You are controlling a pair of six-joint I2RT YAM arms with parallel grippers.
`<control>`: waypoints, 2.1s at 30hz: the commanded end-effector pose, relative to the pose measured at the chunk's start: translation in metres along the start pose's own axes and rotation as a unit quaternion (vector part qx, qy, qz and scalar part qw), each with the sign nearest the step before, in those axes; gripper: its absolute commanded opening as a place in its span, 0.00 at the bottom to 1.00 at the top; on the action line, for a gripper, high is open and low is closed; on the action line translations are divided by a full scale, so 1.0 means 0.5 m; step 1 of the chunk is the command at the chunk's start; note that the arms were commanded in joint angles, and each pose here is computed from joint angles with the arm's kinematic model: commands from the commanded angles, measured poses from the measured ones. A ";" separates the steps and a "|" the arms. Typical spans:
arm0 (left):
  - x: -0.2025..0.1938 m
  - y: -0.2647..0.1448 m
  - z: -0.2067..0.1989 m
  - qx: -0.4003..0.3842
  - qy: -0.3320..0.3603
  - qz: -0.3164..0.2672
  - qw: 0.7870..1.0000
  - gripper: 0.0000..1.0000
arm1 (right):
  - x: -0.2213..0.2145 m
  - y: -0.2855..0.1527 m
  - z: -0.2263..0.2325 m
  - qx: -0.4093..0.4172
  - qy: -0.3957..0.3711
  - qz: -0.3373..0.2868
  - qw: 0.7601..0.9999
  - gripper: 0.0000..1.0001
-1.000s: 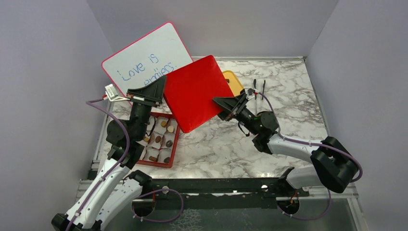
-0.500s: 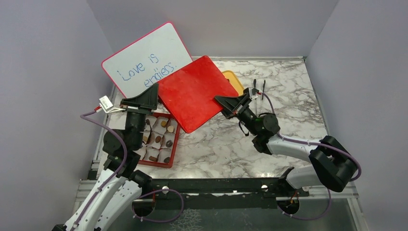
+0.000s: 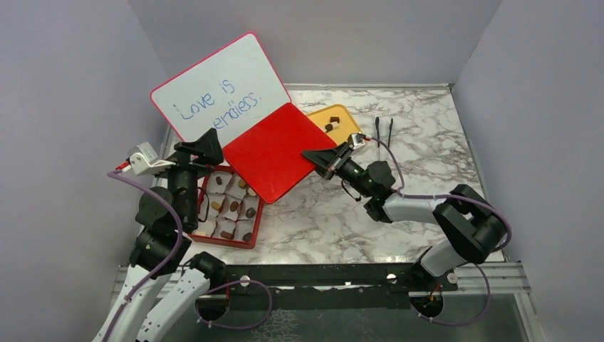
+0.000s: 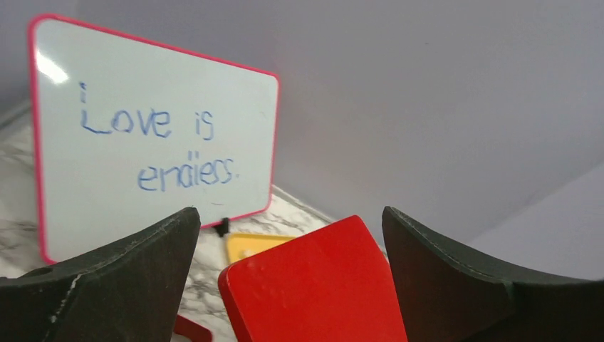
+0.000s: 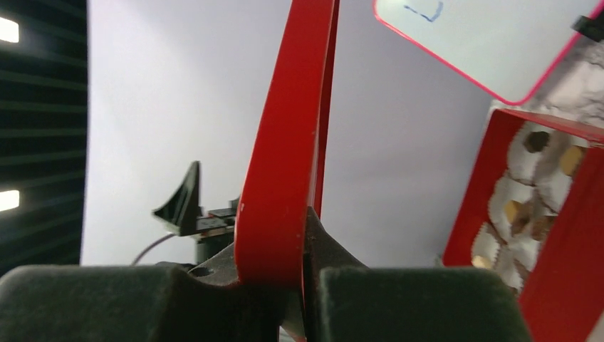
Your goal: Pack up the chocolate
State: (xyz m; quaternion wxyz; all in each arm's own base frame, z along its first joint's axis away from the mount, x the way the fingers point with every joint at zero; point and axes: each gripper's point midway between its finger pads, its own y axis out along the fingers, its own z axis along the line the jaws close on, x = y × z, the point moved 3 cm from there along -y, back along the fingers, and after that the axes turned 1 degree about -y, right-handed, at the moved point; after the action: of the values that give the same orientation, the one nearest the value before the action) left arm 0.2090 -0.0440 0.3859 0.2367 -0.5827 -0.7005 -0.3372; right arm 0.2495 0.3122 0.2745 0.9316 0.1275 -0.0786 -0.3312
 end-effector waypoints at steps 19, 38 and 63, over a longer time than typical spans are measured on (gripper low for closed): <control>-0.053 0.081 -0.007 0.048 0.308 0.179 0.933 0.99 | -0.134 0.171 -0.164 -0.034 -0.066 0.271 0.960 0.09; -0.106 0.176 0.106 0.138 0.133 0.233 0.953 0.95 | -0.226 0.186 -0.246 -0.039 -0.053 0.346 0.936 0.09; -0.182 0.136 0.253 0.280 0.027 0.213 0.936 0.93 | -0.273 0.220 -0.279 -0.011 -0.064 0.367 0.928 0.09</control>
State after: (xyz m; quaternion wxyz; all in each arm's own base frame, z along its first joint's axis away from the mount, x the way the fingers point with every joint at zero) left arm 0.3052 -0.0086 0.2398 0.4940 -0.6339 -0.5893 -0.0822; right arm 0.2499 0.4958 0.1545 0.9885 0.0266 -0.1480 0.0130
